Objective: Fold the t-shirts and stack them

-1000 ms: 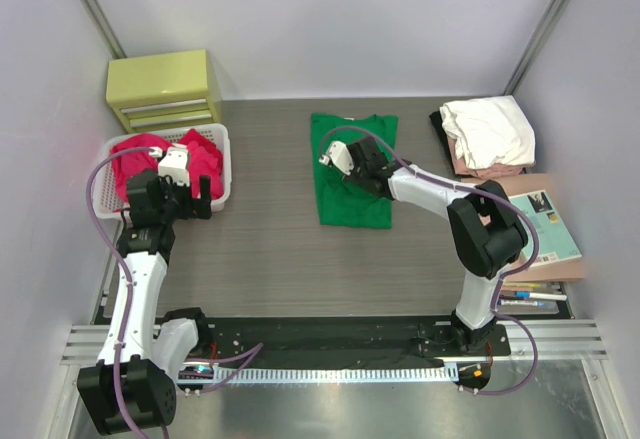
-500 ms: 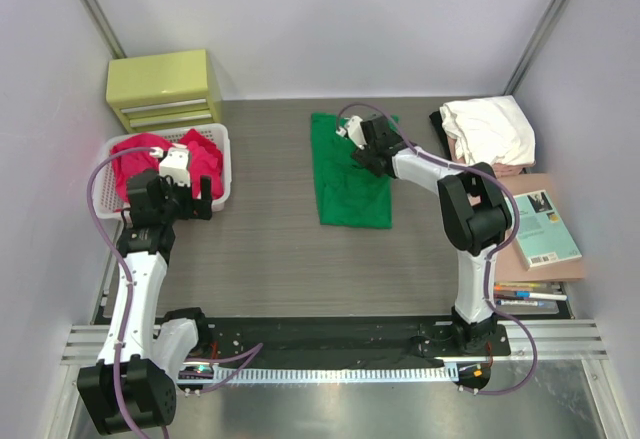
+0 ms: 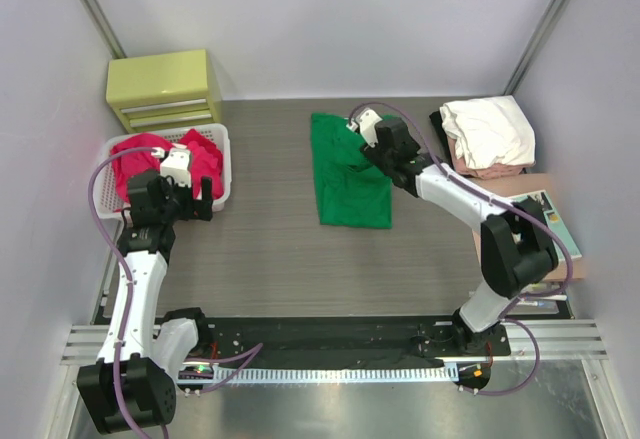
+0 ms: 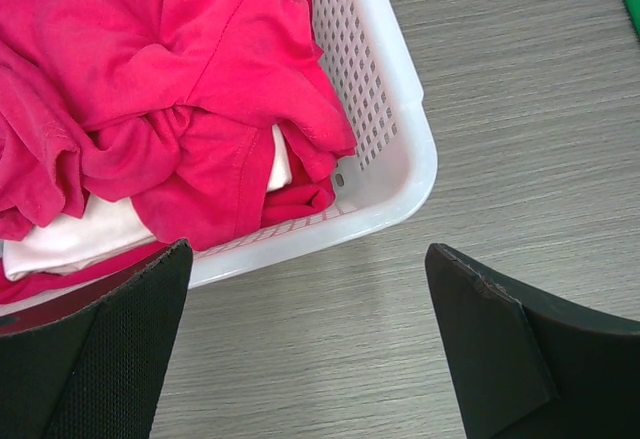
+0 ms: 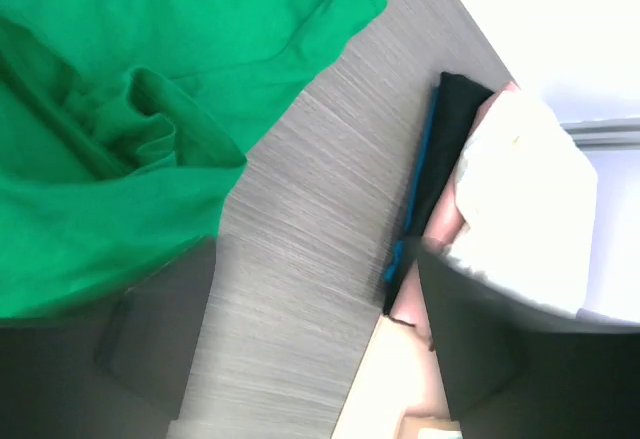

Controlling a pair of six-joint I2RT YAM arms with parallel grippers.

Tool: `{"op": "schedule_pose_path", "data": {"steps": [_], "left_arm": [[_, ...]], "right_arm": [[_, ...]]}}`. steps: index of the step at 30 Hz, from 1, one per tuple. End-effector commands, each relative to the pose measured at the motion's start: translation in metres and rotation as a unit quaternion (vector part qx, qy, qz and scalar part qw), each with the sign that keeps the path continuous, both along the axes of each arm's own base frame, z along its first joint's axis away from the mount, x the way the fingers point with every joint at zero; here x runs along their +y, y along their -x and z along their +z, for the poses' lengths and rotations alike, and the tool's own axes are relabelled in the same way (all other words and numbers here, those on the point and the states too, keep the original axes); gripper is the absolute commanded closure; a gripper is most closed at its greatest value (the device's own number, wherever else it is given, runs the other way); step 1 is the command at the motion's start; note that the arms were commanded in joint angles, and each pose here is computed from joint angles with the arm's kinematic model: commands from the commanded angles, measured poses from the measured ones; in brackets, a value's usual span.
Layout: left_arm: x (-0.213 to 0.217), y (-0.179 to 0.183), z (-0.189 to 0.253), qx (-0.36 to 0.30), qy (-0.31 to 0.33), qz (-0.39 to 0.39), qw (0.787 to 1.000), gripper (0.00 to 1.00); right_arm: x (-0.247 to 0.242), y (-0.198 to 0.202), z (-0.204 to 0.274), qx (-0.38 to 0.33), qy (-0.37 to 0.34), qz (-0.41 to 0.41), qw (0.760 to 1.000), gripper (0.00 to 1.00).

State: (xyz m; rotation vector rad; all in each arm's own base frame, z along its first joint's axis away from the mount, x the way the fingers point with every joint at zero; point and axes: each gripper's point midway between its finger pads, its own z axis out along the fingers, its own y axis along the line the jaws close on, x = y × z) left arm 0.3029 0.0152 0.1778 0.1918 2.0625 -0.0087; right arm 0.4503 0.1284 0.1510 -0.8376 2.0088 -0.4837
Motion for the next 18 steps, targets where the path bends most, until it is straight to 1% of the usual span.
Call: {"op": "schedule_pose_path", "data": {"steps": [1,2,5,6,10,13,15,16,17,18], "left_arm": [[-0.001,-0.001,0.003,-0.005,0.002,-0.007,1.000,0.00],[-0.001,-0.001,0.003,-0.006,0.003,-0.006,1.000,0.00],[-0.002,-0.002,0.003,-0.005,0.002,-0.008,1.000,0.00],[-0.002,-0.001,0.002,-0.004,0.002,-0.008,1.000,0.00],[-0.001,-0.002,0.002,-0.003,0.002,-0.005,1.000,0.00],[0.000,-0.001,0.002,-0.004,0.000,-0.004,1.000,0.00],[0.000,-0.002,0.000,0.000,0.001,-0.005,1.000,0.00],[0.000,-0.002,0.001,-0.001,0.001,-0.005,1.000,0.00],[0.000,-0.002,0.000,0.000,0.001,-0.005,1.000,0.00],[0.000,-0.002,0.001,-0.001,0.000,-0.005,1.000,0.00]], "right_arm": [[0.017,0.030,0.020,0.007,-0.067,0.030,0.997,0.98],[0.023,0.037,0.018,0.019,-0.099,0.033,0.994,0.99],[0.052,0.069,0.008,0.077,-0.157,0.092,0.980,0.99],[0.058,0.080,-0.006,0.112,-0.161,0.096,0.976,0.99],[0.072,0.082,-0.025,0.147,-0.158,0.108,0.971,0.99],[0.093,0.084,-0.028,0.178,-0.180,0.144,0.957,0.99],[0.108,0.093,-0.034,0.220,-0.193,0.175,0.940,0.99],[0.118,0.089,-0.035,0.232,-0.187,0.203,0.933,0.99],[0.120,0.090,-0.037,0.247,-0.186,0.204,0.929,0.99],[0.125,0.081,-0.030,0.237,-0.186,0.208,0.931,0.99]]}}
